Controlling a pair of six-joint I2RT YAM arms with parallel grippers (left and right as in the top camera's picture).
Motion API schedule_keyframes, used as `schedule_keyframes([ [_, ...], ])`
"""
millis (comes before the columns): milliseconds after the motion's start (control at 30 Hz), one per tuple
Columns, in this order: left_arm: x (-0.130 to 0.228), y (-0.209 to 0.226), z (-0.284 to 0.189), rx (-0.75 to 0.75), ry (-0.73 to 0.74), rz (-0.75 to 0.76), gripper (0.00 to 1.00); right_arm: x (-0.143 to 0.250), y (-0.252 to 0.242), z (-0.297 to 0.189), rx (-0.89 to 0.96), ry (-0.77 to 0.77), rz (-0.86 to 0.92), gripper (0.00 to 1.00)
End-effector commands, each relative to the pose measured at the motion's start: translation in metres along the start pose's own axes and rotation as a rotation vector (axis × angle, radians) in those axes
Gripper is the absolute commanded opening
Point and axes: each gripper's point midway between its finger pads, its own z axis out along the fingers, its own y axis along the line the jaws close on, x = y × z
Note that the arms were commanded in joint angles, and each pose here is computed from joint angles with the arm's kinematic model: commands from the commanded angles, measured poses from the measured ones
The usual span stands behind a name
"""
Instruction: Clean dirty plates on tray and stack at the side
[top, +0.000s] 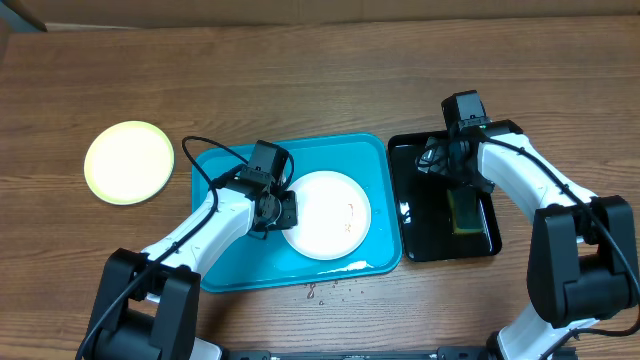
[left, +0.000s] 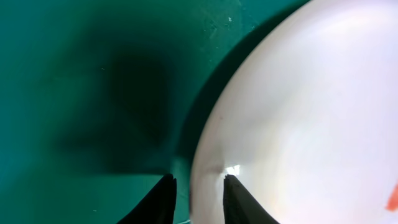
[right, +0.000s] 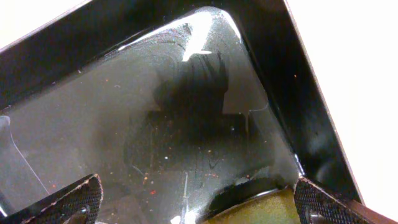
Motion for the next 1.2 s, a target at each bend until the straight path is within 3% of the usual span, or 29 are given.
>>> schedule_keyframes([
  [0,-0.01,0.005,-0.001,-0.067,-0.039,0.111,0.25,-0.002,-0.001,-0.002,-0.004,-0.008,0.01,1.0],
  [133,-0.008,0.001,-0.001,-0.049,-0.031,0.118,0.26,-0.002,-0.001,-0.002,-0.004,-0.008,0.01,1.0],
  [300,-0.004,-0.003,0.0,-0.03,-0.016,0.109,0.15,-0.002,-0.001,-0.002,-0.004,-0.008,0.01,1.0],
  [400,0.001,0.0,0.003,-0.034,-0.007,0.084,0.15,-0.002,-0.001,-0.002,-0.004,-0.008,0.01,1.0],
  [467,0.004,0.003,0.005,-0.046,-0.003,0.053,0.04,-0.002,-0.001,-0.002,-0.004,-0.008,0.01,1.0],
  [767,0.013,0.026,0.004,-0.145,0.015,-0.166,0.04,-0.002,-0.001,-0.002,-0.004,-0.008,0.01,1.0],
  [967,0.019,0.03,0.003,-0.157,0.036,-0.216,0.15,-0.002,0.009,-0.003,-0.055,-0.004,0.012,1.0],
  [1000,0.019,0.03,0.003,-0.157,0.036,-0.216,0.13,0.0,0.014,-0.003,-0.084,0.01,0.011,1.0],
  [1033,0.019,0.03,0.003,-0.156,0.035,-0.218,0.04,0.005,0.023,-0.004,-0.134,0.042,0.011,1.0],
  [1167,0.018,0.03,0.003,-0.157,0.032,-0.254,0.04,0.047,0.031,-0.011,-0.215,0.24,0.009,1.0],
])
